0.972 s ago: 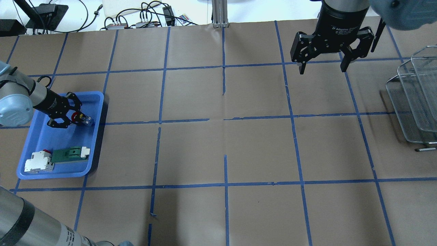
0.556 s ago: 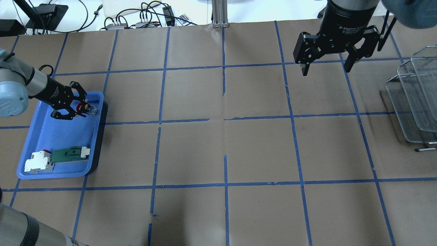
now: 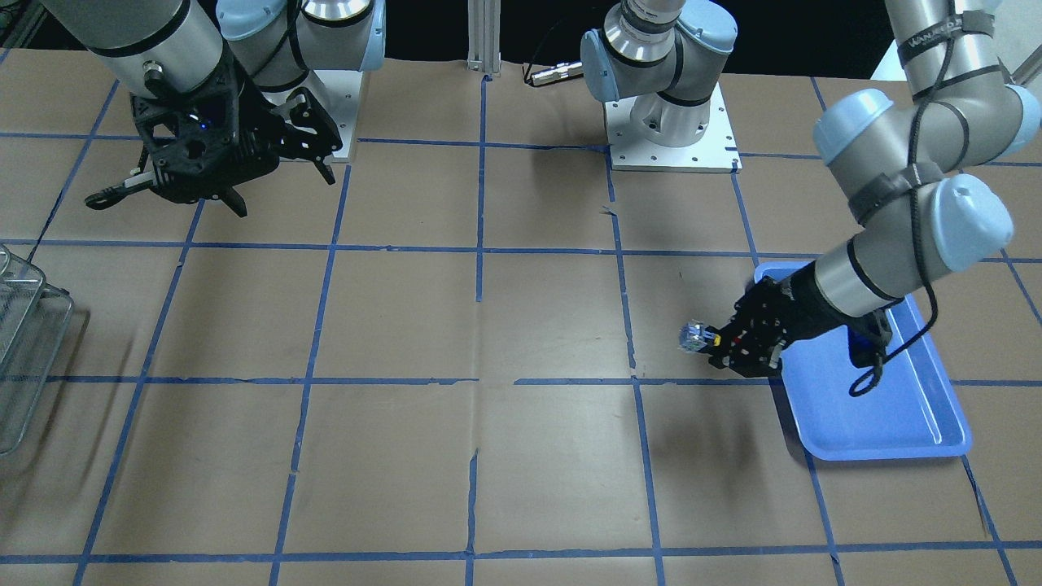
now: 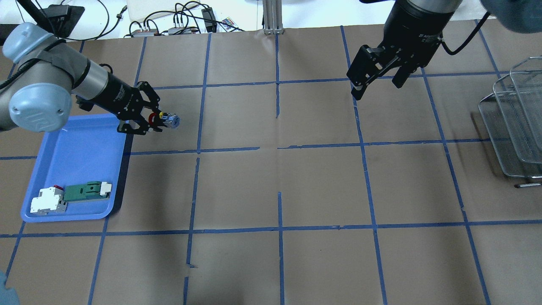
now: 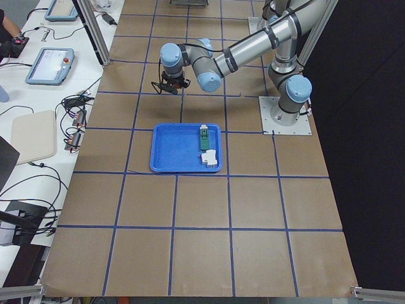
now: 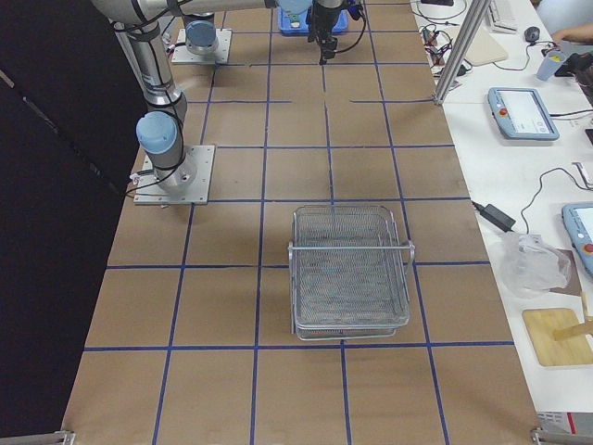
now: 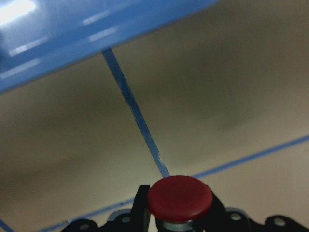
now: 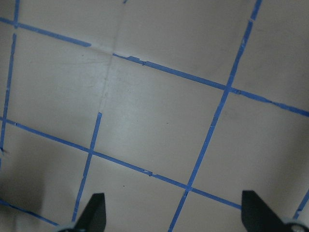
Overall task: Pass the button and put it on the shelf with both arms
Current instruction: 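Lift the button and carry it toward the right gripper while the right gripper lowers, then close the right gripper on the button's blue base beside the left gripper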
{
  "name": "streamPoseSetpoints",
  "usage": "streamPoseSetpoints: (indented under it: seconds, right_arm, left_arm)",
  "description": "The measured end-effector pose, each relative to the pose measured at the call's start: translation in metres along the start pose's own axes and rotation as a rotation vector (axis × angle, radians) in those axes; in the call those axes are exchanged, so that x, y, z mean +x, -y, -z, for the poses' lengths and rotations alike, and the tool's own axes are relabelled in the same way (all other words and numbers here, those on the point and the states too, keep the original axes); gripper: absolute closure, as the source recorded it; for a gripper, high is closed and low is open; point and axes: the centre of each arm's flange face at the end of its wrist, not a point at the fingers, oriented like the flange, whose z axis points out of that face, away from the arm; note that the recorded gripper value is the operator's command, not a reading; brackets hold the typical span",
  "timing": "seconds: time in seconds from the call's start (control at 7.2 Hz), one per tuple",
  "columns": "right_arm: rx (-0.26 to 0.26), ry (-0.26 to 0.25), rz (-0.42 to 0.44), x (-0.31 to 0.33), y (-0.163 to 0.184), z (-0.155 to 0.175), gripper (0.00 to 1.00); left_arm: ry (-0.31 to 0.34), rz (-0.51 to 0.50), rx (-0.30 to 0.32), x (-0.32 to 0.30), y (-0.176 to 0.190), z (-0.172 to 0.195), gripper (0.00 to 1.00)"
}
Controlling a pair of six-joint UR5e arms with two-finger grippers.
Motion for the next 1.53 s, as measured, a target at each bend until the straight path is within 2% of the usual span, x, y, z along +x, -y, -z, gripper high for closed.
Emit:
streamPoseSetpoints:
  seconds: [0.28,0.42,0.69,0.83,1.11,1.25,1.53]
  right_arm:
    - [0.002,0.012,0.313,0.000,-0.001,-0.002,0.00]
    - [0.014,0.016,0.449,0.000,0.000,-0.002,0.00]
    - [0.053,0.019,0.676,-0.004,0.003,-0.008,0.00]
    - [0.086,0.008,0.780,-0.006,0.002,-0.012,0.00]
    - [0.177,0.016,0.913,-0.021,-0.012,-0.023,0.00]
    - [0.213,-0.003,0.958,-0.026,-0.019,-0.026,0.00]
    - [0.243,-0.027,0.986,-0.029,-0.022,-0.027,0.00]
  left_arm:
    - [-0.010,0.078,-0.081,0.017,-0.091,-0.015,1.00]
    - [-0.007,0.106,-0.102,0.022,-0.130,-0.023,1.00]
    - [-0.009,0.138,-0.140,0.031,-0.199,-0.034,1.00]
    - [-0.030,0.172,-0.162,0.037,-0.230,-0.032,1.00]
    - [-0.051,0.239,-0.188,0.042,-0.285,-0.030,1.00]
    - [-0.059,0.277,-0.198,0.041,-0.306,-0.030,1.00]
    - [-0.074,0.301,-0.216,0.035,-0.333,-0.029,1.00]
